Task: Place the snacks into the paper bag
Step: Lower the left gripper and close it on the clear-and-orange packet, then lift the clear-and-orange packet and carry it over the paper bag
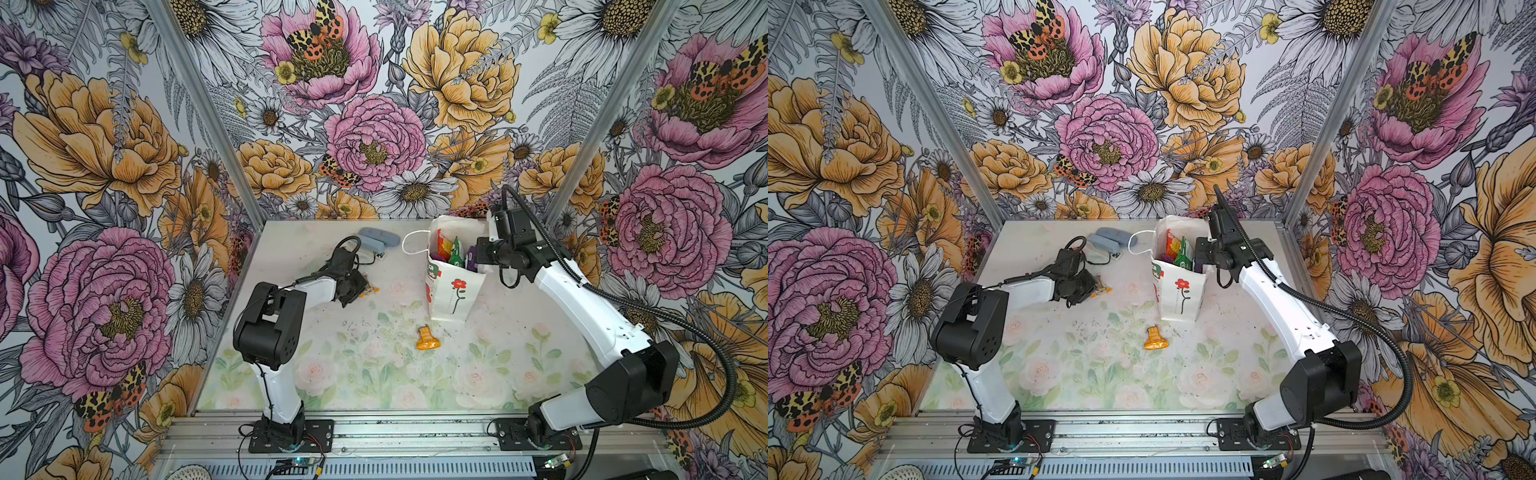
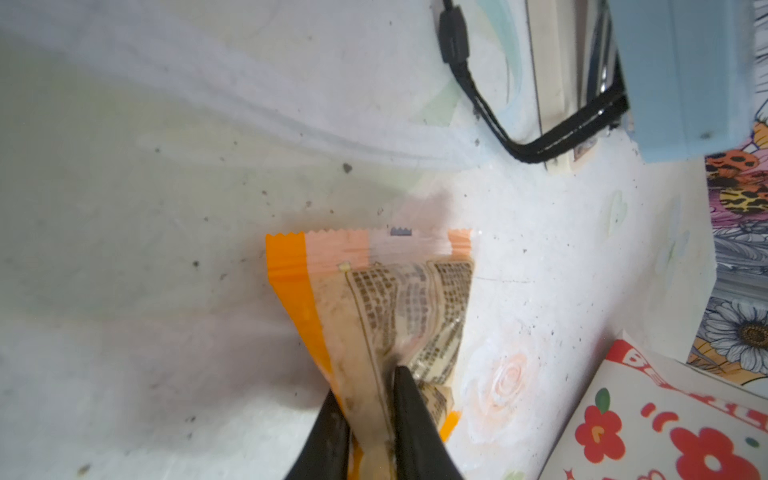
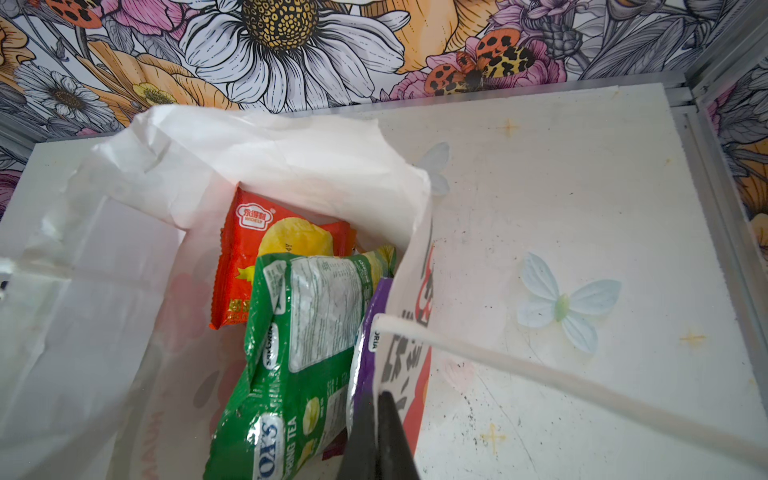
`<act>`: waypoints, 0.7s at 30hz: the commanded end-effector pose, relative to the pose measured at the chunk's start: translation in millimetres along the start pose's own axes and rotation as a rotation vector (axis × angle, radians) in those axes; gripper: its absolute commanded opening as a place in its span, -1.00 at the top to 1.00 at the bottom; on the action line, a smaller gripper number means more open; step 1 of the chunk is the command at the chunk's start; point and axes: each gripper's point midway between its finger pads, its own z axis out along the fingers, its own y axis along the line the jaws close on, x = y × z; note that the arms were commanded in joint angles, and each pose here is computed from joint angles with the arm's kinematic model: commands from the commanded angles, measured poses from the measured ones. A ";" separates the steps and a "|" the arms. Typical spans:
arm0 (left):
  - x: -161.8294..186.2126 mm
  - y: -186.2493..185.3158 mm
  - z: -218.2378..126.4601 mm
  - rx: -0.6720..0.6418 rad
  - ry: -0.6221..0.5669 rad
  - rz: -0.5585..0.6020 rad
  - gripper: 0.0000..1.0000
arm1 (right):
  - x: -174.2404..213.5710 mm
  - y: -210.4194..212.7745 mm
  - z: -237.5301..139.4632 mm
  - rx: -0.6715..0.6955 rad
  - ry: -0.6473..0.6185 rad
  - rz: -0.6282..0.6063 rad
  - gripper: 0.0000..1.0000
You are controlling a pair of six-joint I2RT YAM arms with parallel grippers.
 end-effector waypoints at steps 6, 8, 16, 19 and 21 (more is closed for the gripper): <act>1.5 0.3 -24.3 0.066 -0.062 0.053 0.74 | 21.6 -5.8 -6.5 0.010 0.056 -0.007 1.00; 6.3 2.8 -26.7 0.072 -0.052 0.068 0.79 | 22.8 -5.1 -7.1 0.007 0.057 -0.011 1.00; 23.6 13.1 -54.3 0.076 -0.085 0.166 0.94 | 21.6 -4.6 -10.3 0.002 0.050 -0.015 1.00; 29.5 10.5 -71.3 0.074 -0.114 0.231 0.97 | 22.1 -3.6 -9.6 -0.002 0.054 -0.010 1.00; 33.9 7.2 -83.8 0.079 -0.133 0.275 0.98 | 21.3 -2.8 -9.2 -0.005 0.053 -0.007 1.00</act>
